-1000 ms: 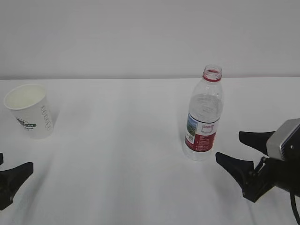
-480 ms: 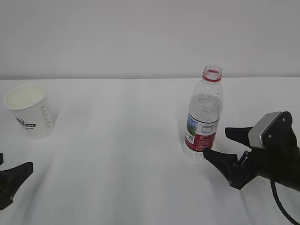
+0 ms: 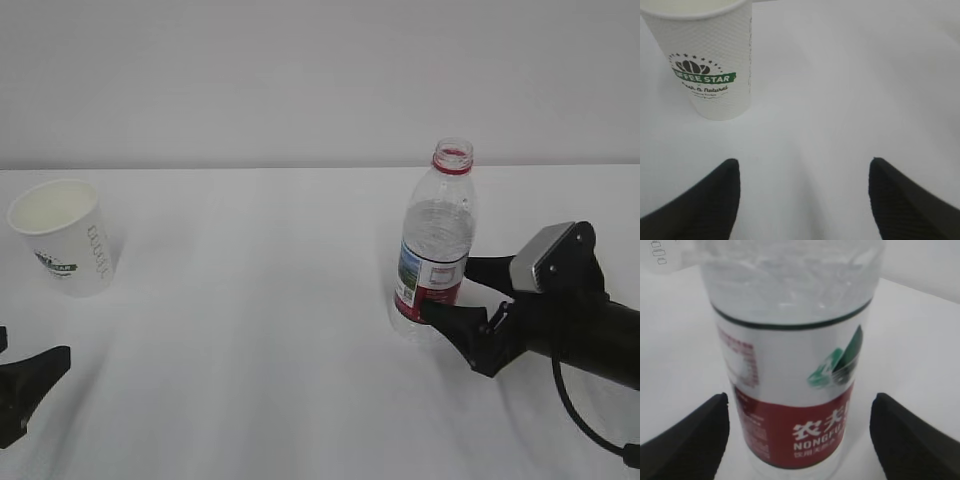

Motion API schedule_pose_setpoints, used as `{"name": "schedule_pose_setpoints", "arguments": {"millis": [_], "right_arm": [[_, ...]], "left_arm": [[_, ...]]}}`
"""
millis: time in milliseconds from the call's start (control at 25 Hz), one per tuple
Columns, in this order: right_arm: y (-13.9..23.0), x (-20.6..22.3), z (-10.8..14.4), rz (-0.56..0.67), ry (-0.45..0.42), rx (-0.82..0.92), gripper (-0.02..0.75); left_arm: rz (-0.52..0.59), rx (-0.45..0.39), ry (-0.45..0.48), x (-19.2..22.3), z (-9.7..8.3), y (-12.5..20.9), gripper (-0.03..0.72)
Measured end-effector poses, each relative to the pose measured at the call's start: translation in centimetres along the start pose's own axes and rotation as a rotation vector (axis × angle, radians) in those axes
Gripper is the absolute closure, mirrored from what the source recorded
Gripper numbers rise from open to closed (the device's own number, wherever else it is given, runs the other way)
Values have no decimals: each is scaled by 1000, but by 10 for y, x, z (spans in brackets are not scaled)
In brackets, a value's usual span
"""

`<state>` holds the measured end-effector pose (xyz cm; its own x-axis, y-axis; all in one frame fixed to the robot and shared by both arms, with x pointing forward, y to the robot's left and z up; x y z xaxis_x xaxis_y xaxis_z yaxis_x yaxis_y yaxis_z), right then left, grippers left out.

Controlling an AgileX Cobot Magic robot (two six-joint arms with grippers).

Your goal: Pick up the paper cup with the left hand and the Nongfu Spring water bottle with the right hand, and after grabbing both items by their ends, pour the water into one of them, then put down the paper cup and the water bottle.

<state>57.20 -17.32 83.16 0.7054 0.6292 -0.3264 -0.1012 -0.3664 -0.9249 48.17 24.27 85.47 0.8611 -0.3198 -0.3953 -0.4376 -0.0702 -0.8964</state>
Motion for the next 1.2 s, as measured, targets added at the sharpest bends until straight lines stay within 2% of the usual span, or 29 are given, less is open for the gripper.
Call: {"name": "schedule_pose_setpoints", "arguments": {"millis": [720,1040,1200], "right_arm": [[-4,56,-8,-75,-98,33,71],[-5,60,-4,-79,-111,39,188],[-5,60,-4,-79,-111,58,200]], "left_arm": [[-1,-2,-5,0,1,0,111],[-1,-2,-5,0,1,0,112],[-3,-2,-5,0,1,0,123]]}}
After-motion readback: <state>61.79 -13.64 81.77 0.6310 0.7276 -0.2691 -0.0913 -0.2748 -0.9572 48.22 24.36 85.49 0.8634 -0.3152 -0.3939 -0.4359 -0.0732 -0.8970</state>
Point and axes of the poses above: a point on each arm's last joint axis where the gripper is mounted, x pointing out along that axis toward the gripper, z along the wrist's bending axis when the last joint is at zero, y = z × x, the point moved 9 cm from there along x, pointing out along that axis toward the gripper, and after that the axes turned 8 degrees about -x, right-handed, at the moved point
